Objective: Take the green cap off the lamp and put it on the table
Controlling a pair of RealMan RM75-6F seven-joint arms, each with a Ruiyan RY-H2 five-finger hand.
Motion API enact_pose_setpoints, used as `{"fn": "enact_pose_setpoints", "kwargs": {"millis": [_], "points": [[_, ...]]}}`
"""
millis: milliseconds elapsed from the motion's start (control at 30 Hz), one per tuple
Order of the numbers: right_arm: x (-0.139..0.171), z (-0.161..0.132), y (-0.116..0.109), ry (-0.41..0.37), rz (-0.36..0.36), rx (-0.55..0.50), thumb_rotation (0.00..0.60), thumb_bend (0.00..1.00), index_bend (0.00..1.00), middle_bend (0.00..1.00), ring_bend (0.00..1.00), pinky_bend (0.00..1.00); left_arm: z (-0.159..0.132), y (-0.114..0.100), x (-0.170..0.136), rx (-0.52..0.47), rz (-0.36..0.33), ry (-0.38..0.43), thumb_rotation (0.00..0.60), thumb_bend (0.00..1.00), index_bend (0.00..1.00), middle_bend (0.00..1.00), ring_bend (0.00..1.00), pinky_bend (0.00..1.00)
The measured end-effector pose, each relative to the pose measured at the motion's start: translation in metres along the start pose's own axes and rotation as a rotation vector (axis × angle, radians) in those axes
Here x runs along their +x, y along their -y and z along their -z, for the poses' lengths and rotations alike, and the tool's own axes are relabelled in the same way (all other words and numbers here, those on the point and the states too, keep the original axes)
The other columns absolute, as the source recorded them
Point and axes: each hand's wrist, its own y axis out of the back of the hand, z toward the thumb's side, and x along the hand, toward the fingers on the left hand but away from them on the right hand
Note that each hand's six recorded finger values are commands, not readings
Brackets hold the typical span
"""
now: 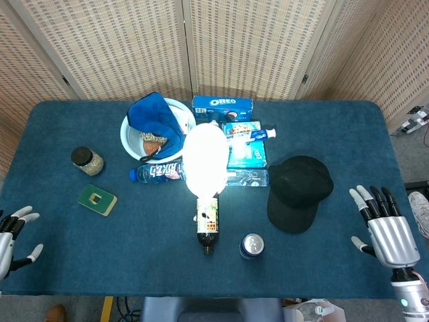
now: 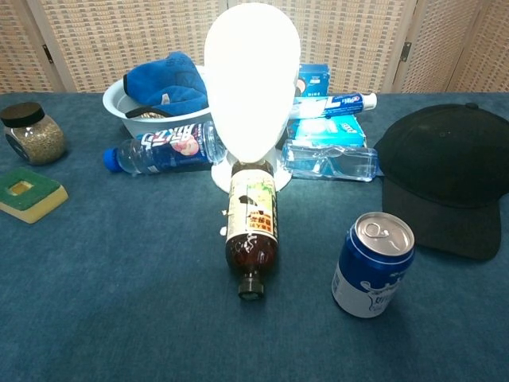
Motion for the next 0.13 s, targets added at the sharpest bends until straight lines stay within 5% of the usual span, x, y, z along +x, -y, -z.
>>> {"fn": "enact_pose_setpoints", "kwargs": {"millis": [133], "points": [[0.0001,0.0008,0.0013,0.000,-0.010,-0.018,0.600,0.00,0.00,0.08,0.00,0.00,-0.0007,0.0008,-0.0004,-0.012,-0.006,0.001,0.600,0.23,0.26,0.17,0.16,0.00]]}}
